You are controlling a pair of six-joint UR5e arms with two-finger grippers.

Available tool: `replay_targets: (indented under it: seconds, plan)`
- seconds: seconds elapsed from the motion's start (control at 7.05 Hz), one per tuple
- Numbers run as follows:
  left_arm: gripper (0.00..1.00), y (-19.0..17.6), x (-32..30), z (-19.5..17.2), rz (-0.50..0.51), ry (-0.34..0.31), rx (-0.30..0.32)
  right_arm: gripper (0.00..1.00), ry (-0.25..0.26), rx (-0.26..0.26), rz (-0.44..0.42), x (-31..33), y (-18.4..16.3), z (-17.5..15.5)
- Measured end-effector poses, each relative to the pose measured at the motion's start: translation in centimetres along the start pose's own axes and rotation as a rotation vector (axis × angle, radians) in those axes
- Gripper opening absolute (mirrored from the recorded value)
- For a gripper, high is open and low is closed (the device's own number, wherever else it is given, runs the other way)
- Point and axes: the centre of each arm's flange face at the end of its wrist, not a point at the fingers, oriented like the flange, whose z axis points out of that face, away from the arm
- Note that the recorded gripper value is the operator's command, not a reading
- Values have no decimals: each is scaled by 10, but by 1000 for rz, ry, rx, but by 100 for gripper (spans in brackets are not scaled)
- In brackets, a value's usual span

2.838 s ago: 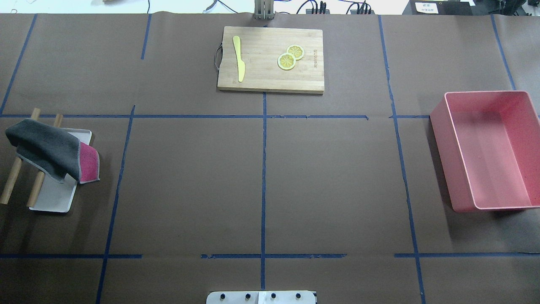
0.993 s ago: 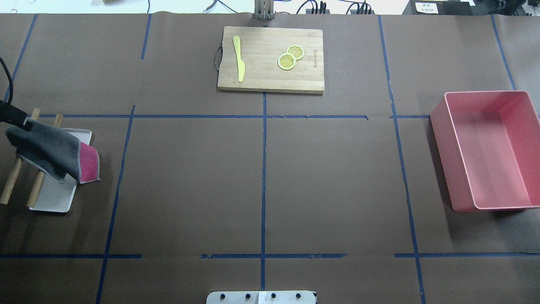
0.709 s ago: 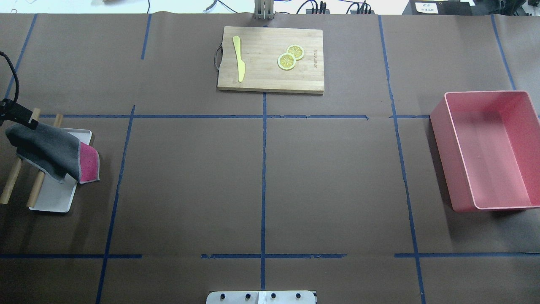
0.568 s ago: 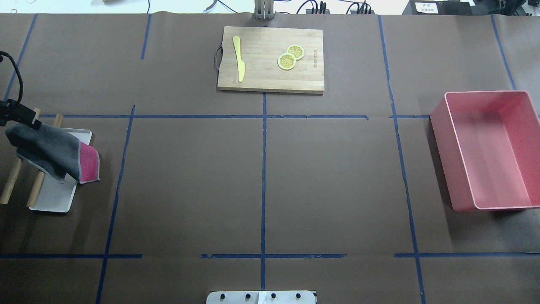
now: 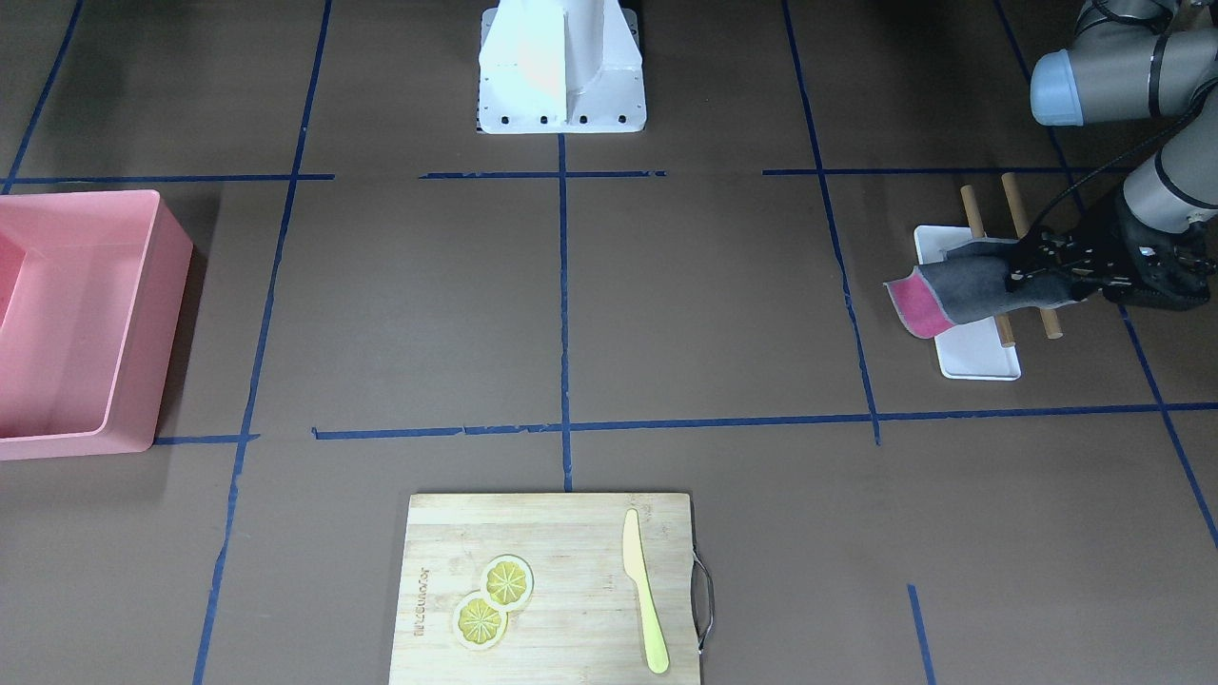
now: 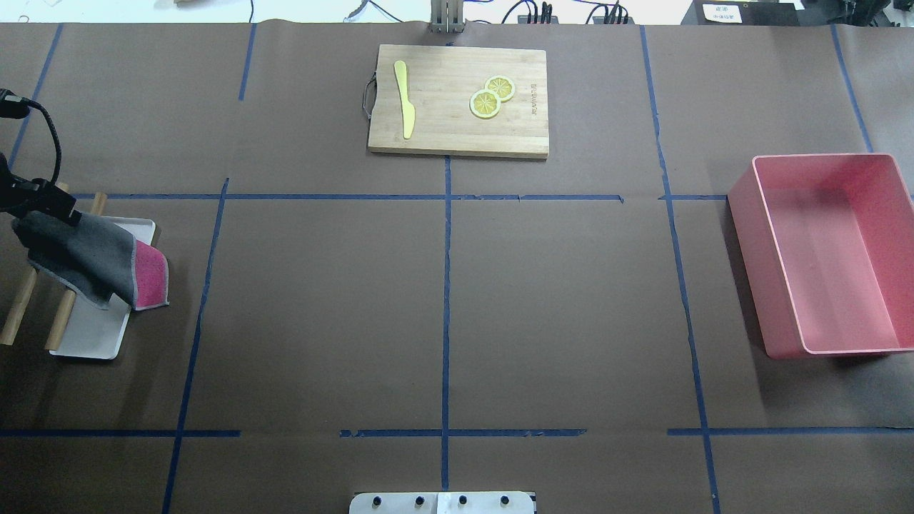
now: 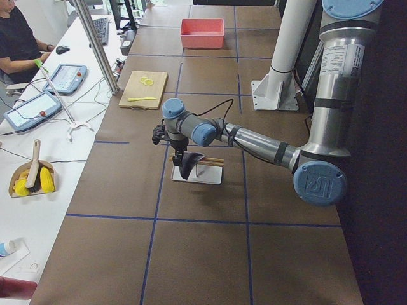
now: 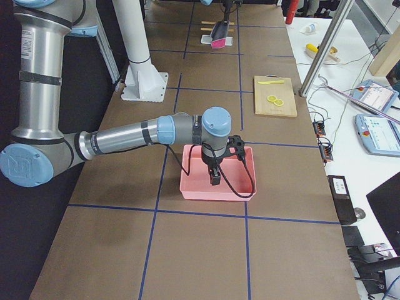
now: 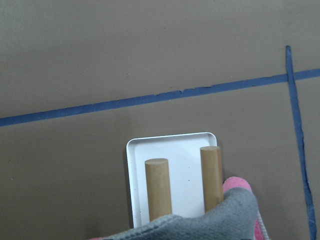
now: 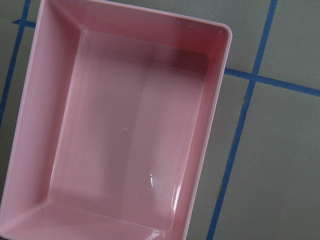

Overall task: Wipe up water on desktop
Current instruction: 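Grasp the grey-and-pink cloth on the white tray with the left gripper, then lift the cloth with the left gripper toward the table center while the right gripper approaches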

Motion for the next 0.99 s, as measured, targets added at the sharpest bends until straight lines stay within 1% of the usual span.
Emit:
replay_targets:
  seconds: [0.28,0.43,0.57,0.85,0.99]
  plan:
    - [41,5,-2,1,-6,2,-9,100,-1,-1,-1,0,0,0]
    - [28,6,0,-1,-4,9,-11,100,-1,-1,-1,-1,0,1]
    - [24,7,1,-2,-2,16,-12,100,-5,-1,-1,-2,0,1]
    - [26,9,4,-8,4,22,-3,100,-15,-1,-1,-2,-1,1]
    - [24,11,7,-12,12,24,5,100,-17,0,-1,-3,0,1]
